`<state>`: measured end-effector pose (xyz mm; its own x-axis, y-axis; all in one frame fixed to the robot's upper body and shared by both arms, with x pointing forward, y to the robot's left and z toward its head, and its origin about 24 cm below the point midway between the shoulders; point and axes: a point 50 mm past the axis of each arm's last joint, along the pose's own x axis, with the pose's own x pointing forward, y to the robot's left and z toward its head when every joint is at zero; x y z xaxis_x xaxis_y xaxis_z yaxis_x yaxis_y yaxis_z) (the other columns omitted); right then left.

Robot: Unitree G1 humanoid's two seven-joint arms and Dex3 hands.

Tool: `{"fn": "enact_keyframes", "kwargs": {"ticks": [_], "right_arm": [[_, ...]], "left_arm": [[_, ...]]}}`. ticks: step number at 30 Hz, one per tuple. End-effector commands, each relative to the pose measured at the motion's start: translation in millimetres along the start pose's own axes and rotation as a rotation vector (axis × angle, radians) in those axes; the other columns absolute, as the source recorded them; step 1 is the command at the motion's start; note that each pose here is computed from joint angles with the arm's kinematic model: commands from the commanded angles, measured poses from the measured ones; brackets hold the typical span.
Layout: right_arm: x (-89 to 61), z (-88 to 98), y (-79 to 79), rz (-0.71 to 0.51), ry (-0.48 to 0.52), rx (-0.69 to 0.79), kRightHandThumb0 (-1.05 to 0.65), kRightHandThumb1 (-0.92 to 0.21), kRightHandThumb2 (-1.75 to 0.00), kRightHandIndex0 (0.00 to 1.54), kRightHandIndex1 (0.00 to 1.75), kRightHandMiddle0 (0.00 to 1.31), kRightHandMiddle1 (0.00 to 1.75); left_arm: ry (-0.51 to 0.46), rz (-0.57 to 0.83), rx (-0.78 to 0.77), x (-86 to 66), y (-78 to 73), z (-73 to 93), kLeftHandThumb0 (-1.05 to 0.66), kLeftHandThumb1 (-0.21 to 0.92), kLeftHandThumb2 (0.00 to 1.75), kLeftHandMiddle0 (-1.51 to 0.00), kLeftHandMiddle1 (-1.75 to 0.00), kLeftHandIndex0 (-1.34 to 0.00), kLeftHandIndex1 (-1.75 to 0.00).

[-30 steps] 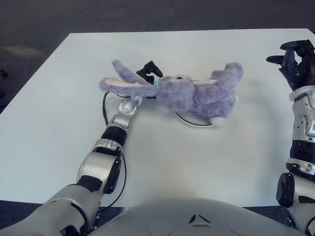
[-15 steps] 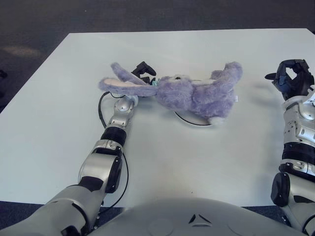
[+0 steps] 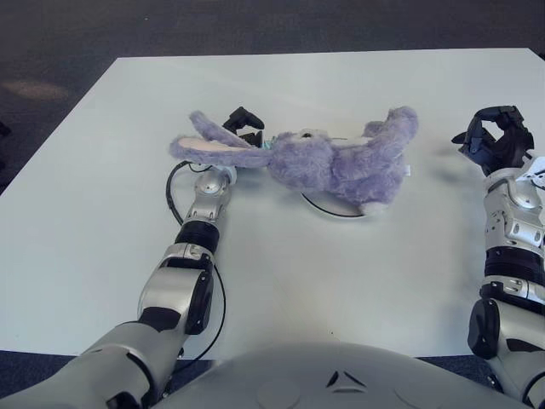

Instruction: Put the doll into the plate.

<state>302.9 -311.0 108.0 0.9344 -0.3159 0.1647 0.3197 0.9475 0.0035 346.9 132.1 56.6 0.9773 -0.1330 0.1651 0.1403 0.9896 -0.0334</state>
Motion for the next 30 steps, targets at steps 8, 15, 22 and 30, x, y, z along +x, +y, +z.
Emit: {"fn": "enact_keyframes", "kwargs": {"ticks": [8, 15, 22, 30], "right_arm": [[0.1, -8.3, 7.5, 0.026, 0.035, 0.013, -0.01, -0.43, -1.17, 0.61, 1.63, 0.29, 1.75], [-1.0, -12.6, 8.9, 0.038, 0.052, 0.016, -0.01, -0.43, -1.16, 0.6, 1.63, 0.28, 1.75], [-0.5, -18.7, 8.9, 0.057, 0.076, 0.012, -0.01, -0.43, -1.16, 0.6, 1.63, 0.29, 1.75], [0.4, -23.9, 8.7, 0.071, 0.096, 0.007, -0.01, -0.42, -1.17, 0.61, 1.64, 0.29, 1.75]], "left_arm": [[0.124, 0.078, -0.172, -14.9, 12.2, -27.6, -0.43, 0.47, 1.12, -1.06, -1.75, -0.49, -1.75], [0.124, 0.142, -0.231, -11.4, 21.1, -26.0, -0.43, 0.47, 1.13, -1.06, -1.75, -0.49, -1.75], [0.123, 0.204, -0.303, -8.0, 31.3, -23.8, -0.44, 0.44, 1.17, -1.08, -1.75, -0.52, -1.75], [0.134, 0.315, -0.308, -3.8, 43.3, -20.3, -0.46, 0.39, 1.23, -1.11, -1.75, -0.56, -1.75]]}}
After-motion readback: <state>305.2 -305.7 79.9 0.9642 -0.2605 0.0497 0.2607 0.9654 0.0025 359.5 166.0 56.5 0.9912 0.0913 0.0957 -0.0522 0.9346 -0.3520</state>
